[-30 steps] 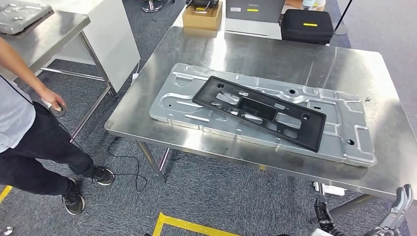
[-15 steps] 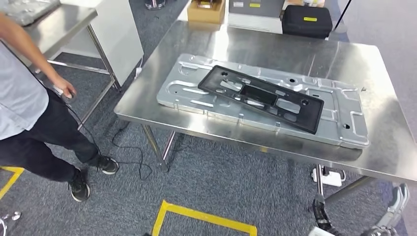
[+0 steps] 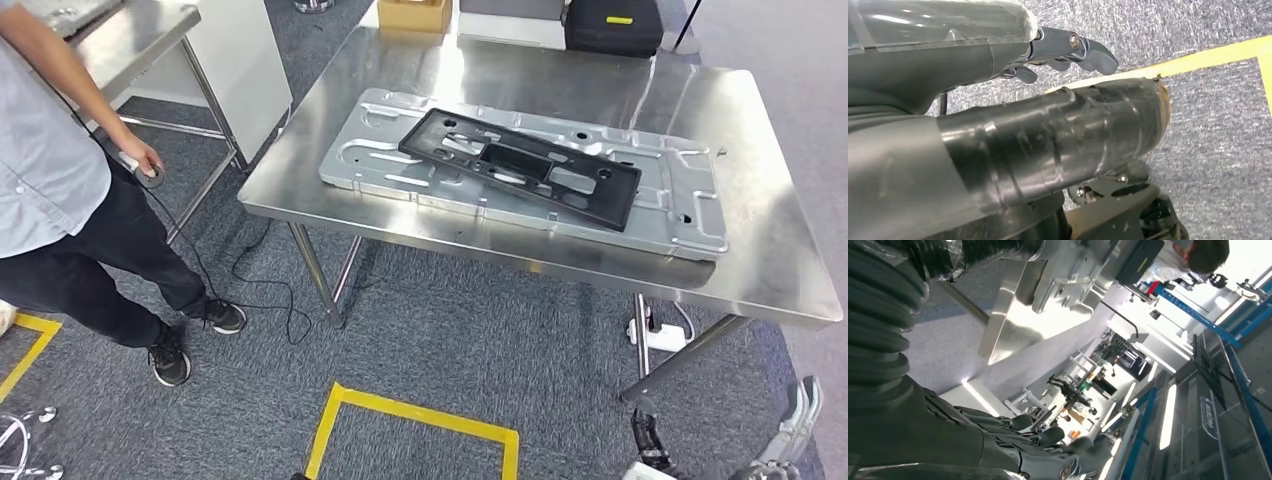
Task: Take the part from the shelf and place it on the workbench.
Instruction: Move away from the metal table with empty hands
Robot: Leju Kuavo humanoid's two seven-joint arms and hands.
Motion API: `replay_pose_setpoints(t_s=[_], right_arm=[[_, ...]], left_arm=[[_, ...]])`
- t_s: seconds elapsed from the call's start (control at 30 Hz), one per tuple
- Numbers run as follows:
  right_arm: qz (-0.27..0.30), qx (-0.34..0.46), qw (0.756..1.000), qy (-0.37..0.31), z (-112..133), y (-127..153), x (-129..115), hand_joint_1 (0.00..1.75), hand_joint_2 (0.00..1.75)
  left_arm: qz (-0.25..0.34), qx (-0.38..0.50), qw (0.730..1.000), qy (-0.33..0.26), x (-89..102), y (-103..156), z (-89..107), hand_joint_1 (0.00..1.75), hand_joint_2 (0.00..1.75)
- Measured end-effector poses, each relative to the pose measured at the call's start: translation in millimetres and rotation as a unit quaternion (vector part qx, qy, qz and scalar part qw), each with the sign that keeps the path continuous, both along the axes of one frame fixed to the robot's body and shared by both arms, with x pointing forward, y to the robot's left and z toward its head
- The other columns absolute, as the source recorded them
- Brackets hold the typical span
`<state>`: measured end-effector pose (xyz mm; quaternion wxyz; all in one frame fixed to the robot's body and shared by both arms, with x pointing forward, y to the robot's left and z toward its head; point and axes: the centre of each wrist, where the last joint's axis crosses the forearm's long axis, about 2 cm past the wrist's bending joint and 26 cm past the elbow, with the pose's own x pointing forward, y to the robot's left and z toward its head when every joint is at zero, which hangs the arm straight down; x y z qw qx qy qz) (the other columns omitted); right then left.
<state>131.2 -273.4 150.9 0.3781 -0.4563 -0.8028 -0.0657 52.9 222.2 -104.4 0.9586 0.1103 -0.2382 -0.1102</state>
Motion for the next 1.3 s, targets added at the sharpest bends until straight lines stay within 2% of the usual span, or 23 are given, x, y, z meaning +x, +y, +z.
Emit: replay_pose_setpoints(t_s=[1.1, 1.23, 1.3], right_arm=[[0.000, 0.009, 1.000, 0.001, -1.6, 1.6, 0.7, 0.00, 1.75], [0.000, 0.012, 1.000, -0.001, -1.7, 1.6, 0.7, 0.00, 0.00], [0.000, 0.012, 1.000, -0.001, -1.7, 1.6, 0.6, 0.00, 0.00]], left_arm=[[-0.002, 0.000, 1.000, -0.002, -0.3, 0.4, -0.1, 0.00, 0.00], [-0.002, 0.000, 1.000, -0.002, -0.8, 0.4, -0.2, 0.00, 0.00], [-0.002, 0.000, 1.000, -0.002, -0.7, 0.4, -0.1, 0.00, 0.00]])
